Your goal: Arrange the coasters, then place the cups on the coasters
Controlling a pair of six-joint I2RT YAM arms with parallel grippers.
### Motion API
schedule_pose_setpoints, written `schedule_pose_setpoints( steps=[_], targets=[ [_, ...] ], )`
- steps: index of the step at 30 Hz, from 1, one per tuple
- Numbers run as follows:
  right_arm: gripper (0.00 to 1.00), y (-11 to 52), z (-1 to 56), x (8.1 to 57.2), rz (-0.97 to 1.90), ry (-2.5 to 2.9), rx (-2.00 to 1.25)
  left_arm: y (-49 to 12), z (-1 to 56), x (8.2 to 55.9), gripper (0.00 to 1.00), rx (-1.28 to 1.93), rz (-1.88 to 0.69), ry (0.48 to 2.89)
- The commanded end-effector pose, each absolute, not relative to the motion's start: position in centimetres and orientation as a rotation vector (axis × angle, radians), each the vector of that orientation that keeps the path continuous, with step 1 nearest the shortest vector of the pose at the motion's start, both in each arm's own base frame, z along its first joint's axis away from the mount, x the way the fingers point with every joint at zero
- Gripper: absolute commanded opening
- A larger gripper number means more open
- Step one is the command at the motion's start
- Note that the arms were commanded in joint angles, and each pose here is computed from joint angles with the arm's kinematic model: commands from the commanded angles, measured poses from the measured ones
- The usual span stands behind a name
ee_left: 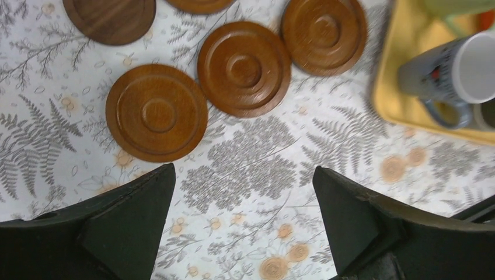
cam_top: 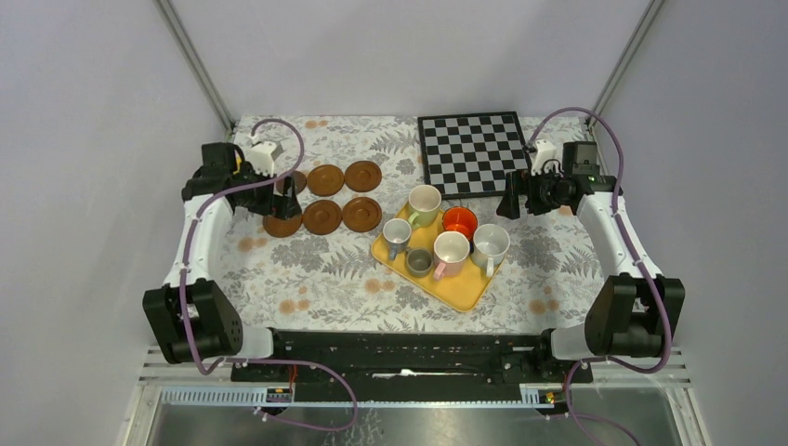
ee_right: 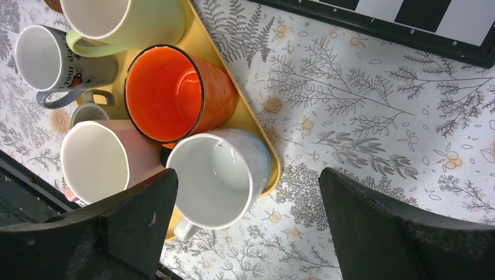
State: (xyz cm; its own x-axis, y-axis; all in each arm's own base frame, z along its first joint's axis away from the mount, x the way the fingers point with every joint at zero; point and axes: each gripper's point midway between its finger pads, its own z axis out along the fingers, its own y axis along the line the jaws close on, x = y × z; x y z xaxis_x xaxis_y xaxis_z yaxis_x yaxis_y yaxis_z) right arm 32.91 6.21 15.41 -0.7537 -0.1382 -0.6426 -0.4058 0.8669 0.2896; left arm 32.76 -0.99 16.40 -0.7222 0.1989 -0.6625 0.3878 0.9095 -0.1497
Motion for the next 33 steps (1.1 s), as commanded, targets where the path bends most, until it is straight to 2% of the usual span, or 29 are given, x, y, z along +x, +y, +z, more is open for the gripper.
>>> schedule_pose_setpoints(
  steps=[1,5,12,20,23,29,33],
  targets=[
    [0.98,6.0,18.1,33.6,0.533,2.353,-0.375,-3.7,19.7,33.3,0.99,0.341,-0.595,2.329],
    [0.98,5.9,18.9,33.7,0.515,2.323,-0.368,-5.5,18.7,32.7,0.99,0.357,-0.571,2.395],
    [0.98,5.9,18.2,33.9,0.517,2.32,-0.333,-13.0,19.5,30.5,0.99,0.462,-0.376,2.244],
    [0.98,5.9,17.4,34.0,0.521,2.348,-0.327,-17.6,17.6,29.4,0.99,0.38,-0.5,2.297],
    [0.98,5.7,17.1,33.8,0.506,2.345,-0.329,-19.3,16.3,28.4,0.94,0.353,-0.534,2.295],
    [0.98,5.7,16.4,33.9,0.511,2.363,-0.338,-22.3,13.4,26.7,0.76,0.333,-0.53,2.369],
    [0.98,5.5,16.1,33.9,0.498,2.378,-0.341,-24.3,12.8,26.5,0.74,0.409,-0.49,2.339]
  ],
)
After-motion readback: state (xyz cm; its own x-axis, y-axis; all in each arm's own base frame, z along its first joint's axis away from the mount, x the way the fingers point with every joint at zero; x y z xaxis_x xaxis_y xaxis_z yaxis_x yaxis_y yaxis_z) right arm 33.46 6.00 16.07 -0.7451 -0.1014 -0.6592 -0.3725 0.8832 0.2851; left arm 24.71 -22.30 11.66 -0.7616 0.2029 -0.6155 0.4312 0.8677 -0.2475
